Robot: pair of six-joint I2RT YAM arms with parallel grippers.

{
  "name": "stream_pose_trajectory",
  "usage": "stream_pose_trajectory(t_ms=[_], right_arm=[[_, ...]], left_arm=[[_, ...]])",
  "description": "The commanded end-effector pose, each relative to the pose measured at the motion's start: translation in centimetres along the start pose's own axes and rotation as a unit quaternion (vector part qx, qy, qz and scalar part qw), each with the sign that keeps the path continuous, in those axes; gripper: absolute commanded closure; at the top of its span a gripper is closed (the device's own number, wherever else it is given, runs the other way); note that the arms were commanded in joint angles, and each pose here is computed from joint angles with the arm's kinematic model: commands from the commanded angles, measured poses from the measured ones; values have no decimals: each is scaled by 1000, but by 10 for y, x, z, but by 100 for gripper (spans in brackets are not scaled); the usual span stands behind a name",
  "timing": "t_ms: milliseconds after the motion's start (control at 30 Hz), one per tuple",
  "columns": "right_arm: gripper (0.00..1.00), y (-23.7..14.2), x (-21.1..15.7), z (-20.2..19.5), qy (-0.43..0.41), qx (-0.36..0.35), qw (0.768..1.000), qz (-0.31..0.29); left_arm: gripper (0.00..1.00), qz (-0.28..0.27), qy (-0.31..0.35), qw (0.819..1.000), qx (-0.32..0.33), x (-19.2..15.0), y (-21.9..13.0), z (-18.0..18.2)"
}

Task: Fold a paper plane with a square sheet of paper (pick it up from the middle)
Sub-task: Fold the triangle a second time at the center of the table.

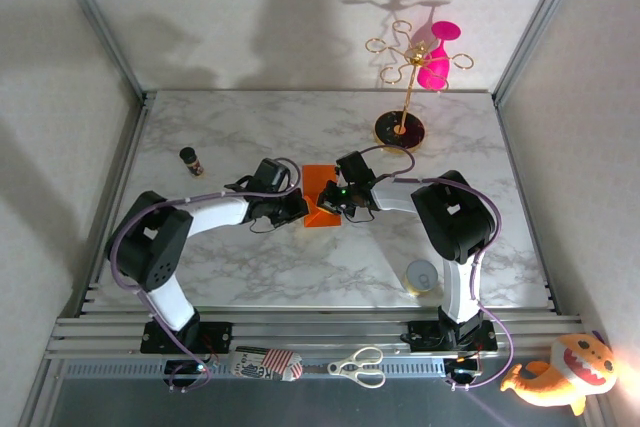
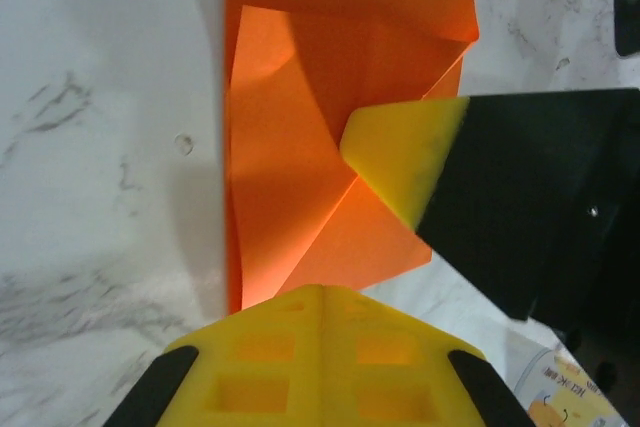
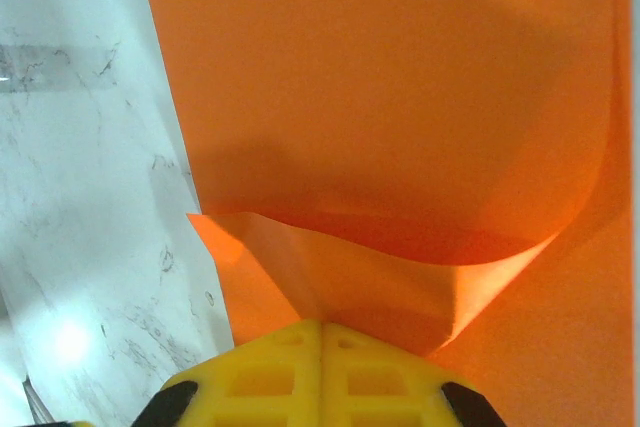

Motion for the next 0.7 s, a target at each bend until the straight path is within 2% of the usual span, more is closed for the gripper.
stream_pose_trajectory(t_ms=[0, 300, 500, 667], right_arm=[[100, 12, 0, -35, 30, -67, 997, -6], [100, 6, 2, -22, 17, -44, 999, -10], [100, -22, 11, 21, -46, 18, 998, -40], [99, -26, 0, 35, -76, 51, 996, -14]], left_arm=[[100, -1, -18, 1000, -9, 3, 13, -4], [100, 25, -20, 999, 30, -12, 23, 14], [100, 48, -16, 996, 68, -27, 23, 31], [100, 48, -14, 997, 67, -26, 23, 30]])
Point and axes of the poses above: each hand's point on the last joint's axis, 136 mm out from that joint toward the fingers, its own y axis out along the fingers, its own z axis along the line the jaws close on, x = y × z, the point moved 5 cm from there along -y, back along the fingers, and after that the axes turned 13 degrees about y, right-handed, at the moved point
